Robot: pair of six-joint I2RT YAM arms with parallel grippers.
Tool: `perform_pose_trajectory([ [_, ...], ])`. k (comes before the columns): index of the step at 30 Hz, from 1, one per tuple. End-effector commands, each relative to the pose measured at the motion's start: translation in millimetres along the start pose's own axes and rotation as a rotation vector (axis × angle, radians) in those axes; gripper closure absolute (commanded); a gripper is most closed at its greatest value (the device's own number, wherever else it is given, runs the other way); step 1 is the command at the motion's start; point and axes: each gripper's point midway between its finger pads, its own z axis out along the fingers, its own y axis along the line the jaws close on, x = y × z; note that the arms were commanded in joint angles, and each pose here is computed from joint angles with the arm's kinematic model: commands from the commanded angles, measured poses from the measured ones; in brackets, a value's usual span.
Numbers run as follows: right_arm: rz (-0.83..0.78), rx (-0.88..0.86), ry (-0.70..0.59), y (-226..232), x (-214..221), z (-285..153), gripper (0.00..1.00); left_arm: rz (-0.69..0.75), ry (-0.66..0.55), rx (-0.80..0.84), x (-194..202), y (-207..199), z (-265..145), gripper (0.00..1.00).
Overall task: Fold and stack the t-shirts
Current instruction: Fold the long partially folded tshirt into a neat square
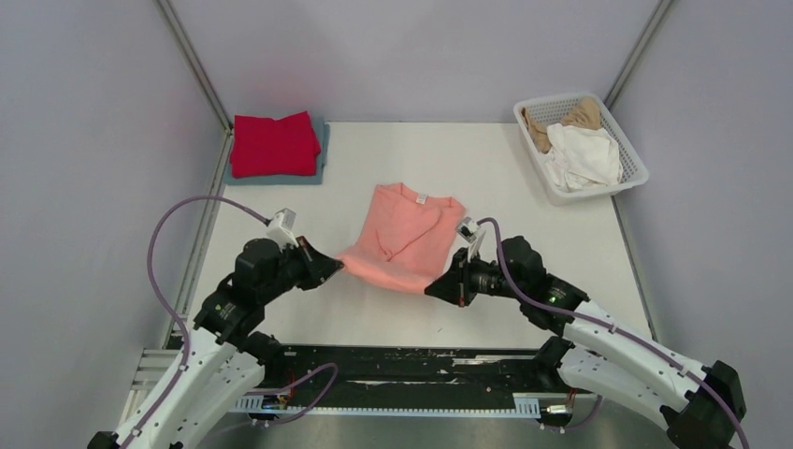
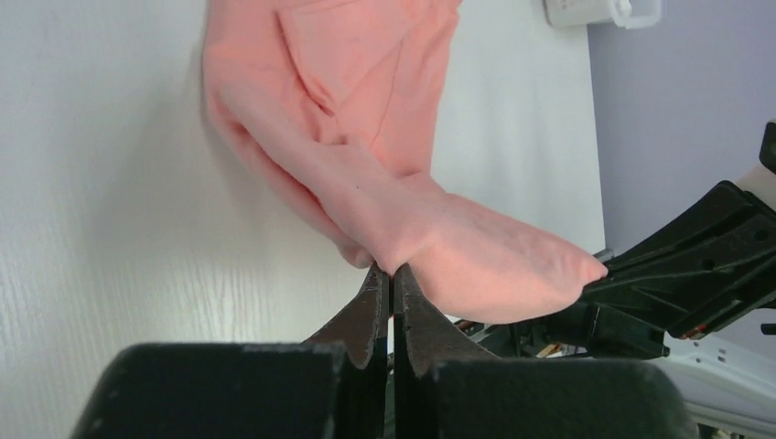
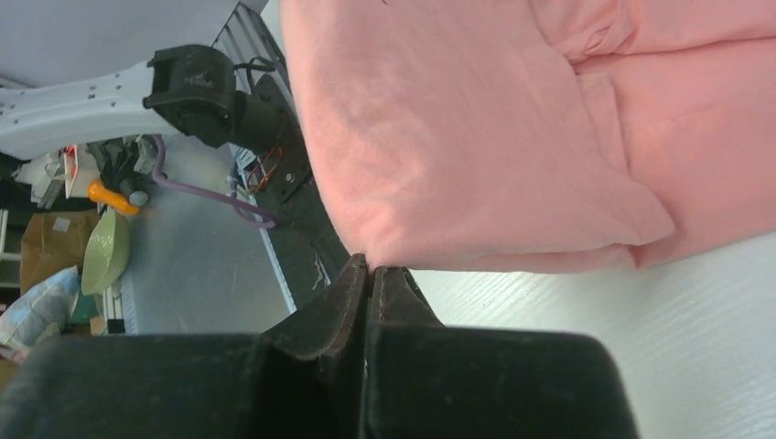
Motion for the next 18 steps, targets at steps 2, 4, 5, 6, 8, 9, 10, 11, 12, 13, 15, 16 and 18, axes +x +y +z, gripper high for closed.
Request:
perform_pose_trajectory([
  [2,-0.013,0.116,-0.165,-7.4,-51.0,-14.9,1.00,0.070,-0.118,0.051,-47.0,-33.5,5.8,1.00],
  [4,-0.001,0.148,-0.206,-14.4,-64.9,-19.3,1.00,0.090,-0.143,0.047,-61.7,-41.5,12.6,1.00],
  [5,0.004,0.166,-0.220,-20.2,-70.9,-21.3,1.00,0.096,-0.138,0.017,-65.3,-38.1,20.7,1.00],
  [6,0.009,0.177,-0.226,-24.4,-75.6,-22.0,1.00,0.108,-0.159,0.028,-75.7,-47.0,20.6,1.00],
  [8,0.030,0.191,-0.225,-33.0,-82.4,-21.4,1.00,0.129,-0.166,-0.003,-87.7,-48.8,31.0,1.00],
  [9,0.045,0.196,-0.224,-37.5,-86.1,-21.0,1.00,0.142,-0.154,-0.033,-89.4,-44.1,40.2,1.00],
  [10,0.060,0.196,-0.219,-41.4,-88.7,-20.4,1.00,0.147,-0.165,-0.032,-97.4,-49.5,41.8,1.00],
  [11,0.074,0.197,-0.217,-45.8,-91.8,-20.2,1.00,0.150,-0.149,-0.057,-98.7,-44.6,50.5,1.00],
  [12,0.087,0.198,-0.214,-49.8,-94.1,-19.9,1.00,0.151,-0.160,-0.053,-107.0,-49.5,52.2,1.00],
  [13,0.102,0.205,-0.216,-55.3,-97.1,-19.9,1.00,0.151,-0.141,-0.070,-106.5,-45.4,61.5,1.00],
  [15,0.125,0.215,-0.221,-64.3,-101.7,-19.6,1.00,0.151,-0.129,-0.081,-111.2,-43.2,74.5,1.00],
  [16,0.136,0.221,-0.224,-69.3,-103.0,-19.1,1.00,0.151,-0.136,-0.078,-117.3,-45.6,77.1,1.00],
  [18,0.161,0.229,-0.224,-78.5,-105.1,-17.6,1.00,0.144,-0.123,-0.099,-121.6,-41.6,89.0,1.00],
])
